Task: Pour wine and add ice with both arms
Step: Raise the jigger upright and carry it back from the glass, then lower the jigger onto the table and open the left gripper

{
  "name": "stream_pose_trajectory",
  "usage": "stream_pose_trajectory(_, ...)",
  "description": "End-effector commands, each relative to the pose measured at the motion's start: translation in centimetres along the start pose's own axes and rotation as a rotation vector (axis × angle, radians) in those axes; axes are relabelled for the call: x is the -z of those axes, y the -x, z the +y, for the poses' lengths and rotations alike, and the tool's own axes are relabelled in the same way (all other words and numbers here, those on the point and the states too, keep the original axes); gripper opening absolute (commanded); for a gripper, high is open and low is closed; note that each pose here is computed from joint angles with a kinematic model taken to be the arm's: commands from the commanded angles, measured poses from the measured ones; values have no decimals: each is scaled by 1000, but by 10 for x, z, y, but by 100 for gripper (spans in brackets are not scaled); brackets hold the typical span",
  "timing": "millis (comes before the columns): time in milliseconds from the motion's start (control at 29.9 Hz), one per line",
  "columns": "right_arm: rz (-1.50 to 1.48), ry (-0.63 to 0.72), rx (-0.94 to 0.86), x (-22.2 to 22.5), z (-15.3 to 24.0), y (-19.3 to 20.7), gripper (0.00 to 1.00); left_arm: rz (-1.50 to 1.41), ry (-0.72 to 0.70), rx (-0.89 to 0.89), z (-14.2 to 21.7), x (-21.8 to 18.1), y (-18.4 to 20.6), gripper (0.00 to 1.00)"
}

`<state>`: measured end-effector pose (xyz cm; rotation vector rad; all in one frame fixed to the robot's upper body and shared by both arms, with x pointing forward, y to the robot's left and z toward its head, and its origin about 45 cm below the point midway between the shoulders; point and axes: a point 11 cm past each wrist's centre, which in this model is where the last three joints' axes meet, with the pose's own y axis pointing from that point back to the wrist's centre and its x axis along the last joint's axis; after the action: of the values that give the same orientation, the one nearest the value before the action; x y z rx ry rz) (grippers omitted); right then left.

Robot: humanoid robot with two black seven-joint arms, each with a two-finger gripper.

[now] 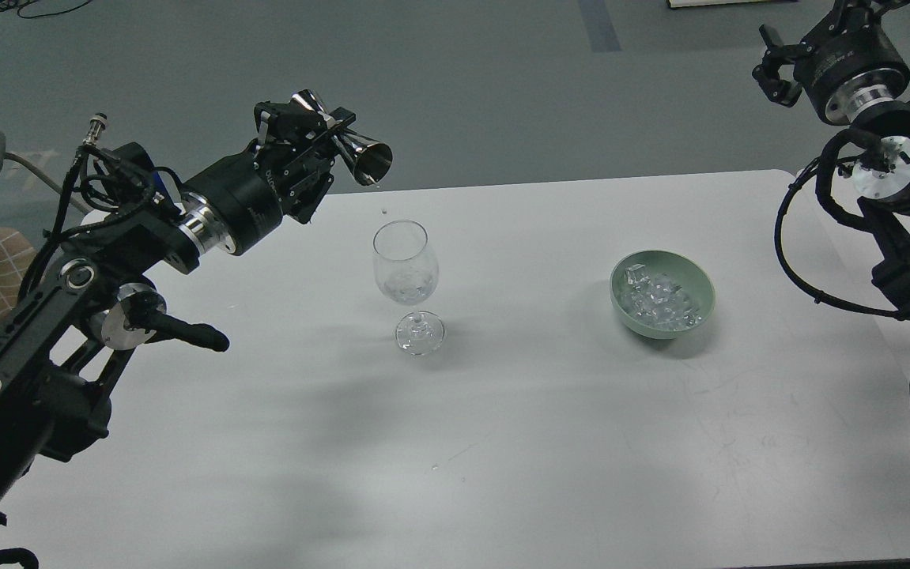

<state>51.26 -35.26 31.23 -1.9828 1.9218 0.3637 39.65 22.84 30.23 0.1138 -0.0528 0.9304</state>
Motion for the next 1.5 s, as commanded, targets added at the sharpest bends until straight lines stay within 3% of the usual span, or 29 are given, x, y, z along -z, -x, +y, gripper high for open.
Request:
stream_pose_trajectory(0,0,-3,3,2,-1,1,100,-47,-1,-1,0,-2,1,0)
stream_pose_trajectory(668,0,-5,5,2,-1,2,100,-233,34,-14,1,-20,9,0)
stream_pose_trajectory(836,0,-4,4,2,-1,2,100,-22,58,-49,6,-20,-8,0)
stream_pose_trajectory(1069,2,0,6,0,-1,3,100,484,97,-154,22,-13,-40,0)
stream_pose_trajectory(1237,6,7,5,-2,0,1,100,565,73,-209,36,12,-49,0)
stream_pose_trajectory(1471,21,14,-18,-3,6,-13,100,905,134,-304,55,49,-69,0)
